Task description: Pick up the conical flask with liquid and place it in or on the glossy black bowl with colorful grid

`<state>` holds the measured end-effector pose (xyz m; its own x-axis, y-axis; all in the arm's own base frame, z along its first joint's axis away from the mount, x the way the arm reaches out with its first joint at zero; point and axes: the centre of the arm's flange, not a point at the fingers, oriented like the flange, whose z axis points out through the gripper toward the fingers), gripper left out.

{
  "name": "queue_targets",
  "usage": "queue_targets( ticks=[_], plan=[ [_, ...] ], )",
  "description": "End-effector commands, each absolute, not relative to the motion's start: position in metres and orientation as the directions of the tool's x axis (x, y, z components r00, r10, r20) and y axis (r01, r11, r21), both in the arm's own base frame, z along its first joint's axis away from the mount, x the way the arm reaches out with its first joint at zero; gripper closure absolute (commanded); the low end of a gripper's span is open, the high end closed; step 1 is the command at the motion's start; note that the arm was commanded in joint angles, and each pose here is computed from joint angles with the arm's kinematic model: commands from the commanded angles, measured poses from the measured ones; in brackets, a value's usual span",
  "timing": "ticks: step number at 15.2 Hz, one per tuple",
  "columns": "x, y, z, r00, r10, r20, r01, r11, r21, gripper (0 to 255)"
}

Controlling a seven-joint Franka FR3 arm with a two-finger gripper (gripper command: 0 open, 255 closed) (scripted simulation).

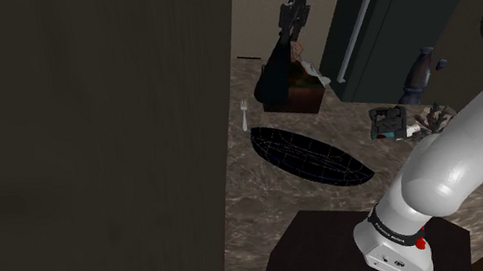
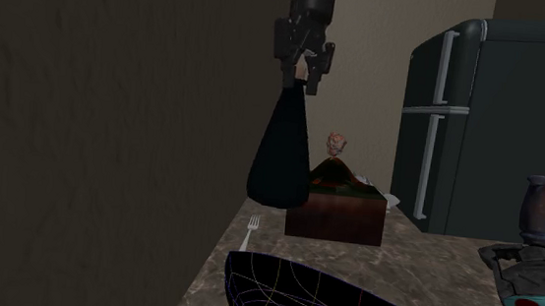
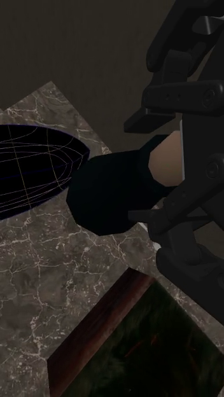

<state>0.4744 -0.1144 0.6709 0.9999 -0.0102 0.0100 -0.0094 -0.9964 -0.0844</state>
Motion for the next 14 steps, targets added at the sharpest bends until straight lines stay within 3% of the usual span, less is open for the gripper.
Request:
queue_targets(
  ticks=[1,14],
  plan=[
    [0.454,-0.108,0.682,1.0,-0.011,0.011,-0.01,-0.996,-0.084,255],
    [0.304,-0.054,0.745,1.0,-0.011,0.011,-0.01,-0.996,-0.084,255]
  ],
)
